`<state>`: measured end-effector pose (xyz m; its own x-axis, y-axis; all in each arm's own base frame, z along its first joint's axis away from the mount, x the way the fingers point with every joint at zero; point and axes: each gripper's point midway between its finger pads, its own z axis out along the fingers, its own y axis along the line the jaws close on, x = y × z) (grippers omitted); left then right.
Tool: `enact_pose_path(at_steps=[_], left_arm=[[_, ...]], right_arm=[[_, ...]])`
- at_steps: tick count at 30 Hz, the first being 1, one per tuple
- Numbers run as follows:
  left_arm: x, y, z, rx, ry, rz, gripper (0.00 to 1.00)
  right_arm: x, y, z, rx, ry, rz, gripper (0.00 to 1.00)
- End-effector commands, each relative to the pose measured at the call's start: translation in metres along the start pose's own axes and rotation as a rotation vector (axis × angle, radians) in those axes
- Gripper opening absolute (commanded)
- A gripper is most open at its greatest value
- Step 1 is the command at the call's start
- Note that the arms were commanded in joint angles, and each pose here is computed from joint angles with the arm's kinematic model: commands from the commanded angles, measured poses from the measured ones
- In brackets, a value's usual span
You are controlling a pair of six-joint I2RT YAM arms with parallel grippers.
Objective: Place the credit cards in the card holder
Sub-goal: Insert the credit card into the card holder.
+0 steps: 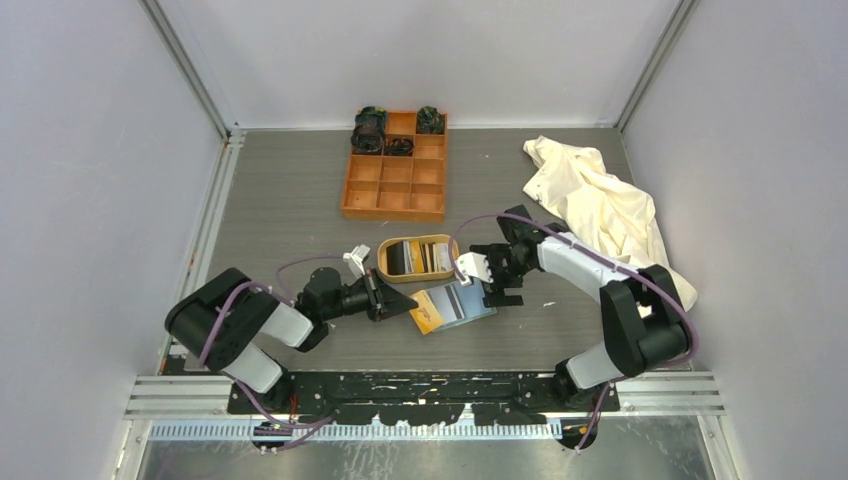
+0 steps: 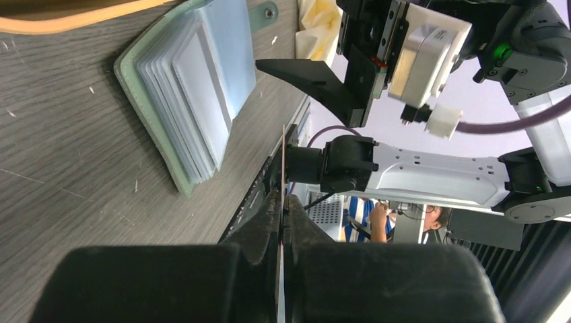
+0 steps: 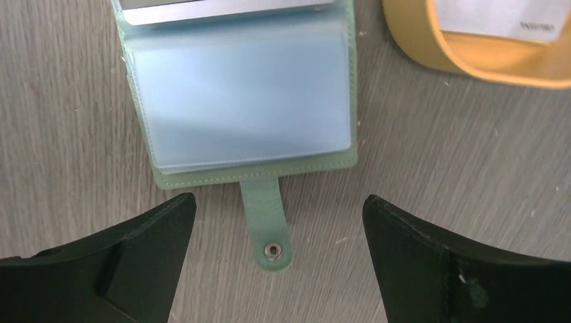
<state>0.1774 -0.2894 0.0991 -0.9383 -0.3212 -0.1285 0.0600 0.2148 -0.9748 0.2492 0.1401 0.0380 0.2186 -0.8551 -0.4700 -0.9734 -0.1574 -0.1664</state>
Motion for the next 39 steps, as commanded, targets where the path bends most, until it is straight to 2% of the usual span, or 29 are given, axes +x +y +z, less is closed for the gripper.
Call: enact_pose_path(at_steps=[1, 7, 15, 21, 27, 35, 39], left_arm=[[-0.004, -0.026, 0.007, 0.144, -0.014, 0.076, 0.0], [0.001, -0.013, 0.022, 0.12, -0.005, 0.088, 0.0], [-0.009, -0.004, 0.033, 0.09, -0.069, 0.15, 0.0], [-0.006, 0.015, 0.032, 0.032, -0.091, 0.157, 0.0], [-0.009, 0.017, 0.031, 0.018, -0.109, 0.185, 0.0], [-0.013, 0.022, 0.029, -0.052, -0.121, 0.233, 0.0], [-0.014, 0.025, 0.024, -0.123, -0.111, 0.265, 0.0]], right_arm=[[0.004, -0.014, 0.008, -0.004, 0.05, -0.168, 0.99], [0.006, -0.003, 0.023, -0.112, 0.07, -0.196, 0.97], [-0.017, 0.02, 0.032, -0.197, 0.027, -0.247, 0.89], [-0.034, 0.03, 0.034, -0.21, -0.005, -0.289, 0.88], [-0.047, 0.037, 0.033, -0.232, -0.035, -0.314, 0.87], [-0.052, 0.01, 0.0, -0.069, -0.039, -0.236, 0.89], [-0.06, -0.015, -0.022, 0.04, -0.107, -0.074, 0.89]])
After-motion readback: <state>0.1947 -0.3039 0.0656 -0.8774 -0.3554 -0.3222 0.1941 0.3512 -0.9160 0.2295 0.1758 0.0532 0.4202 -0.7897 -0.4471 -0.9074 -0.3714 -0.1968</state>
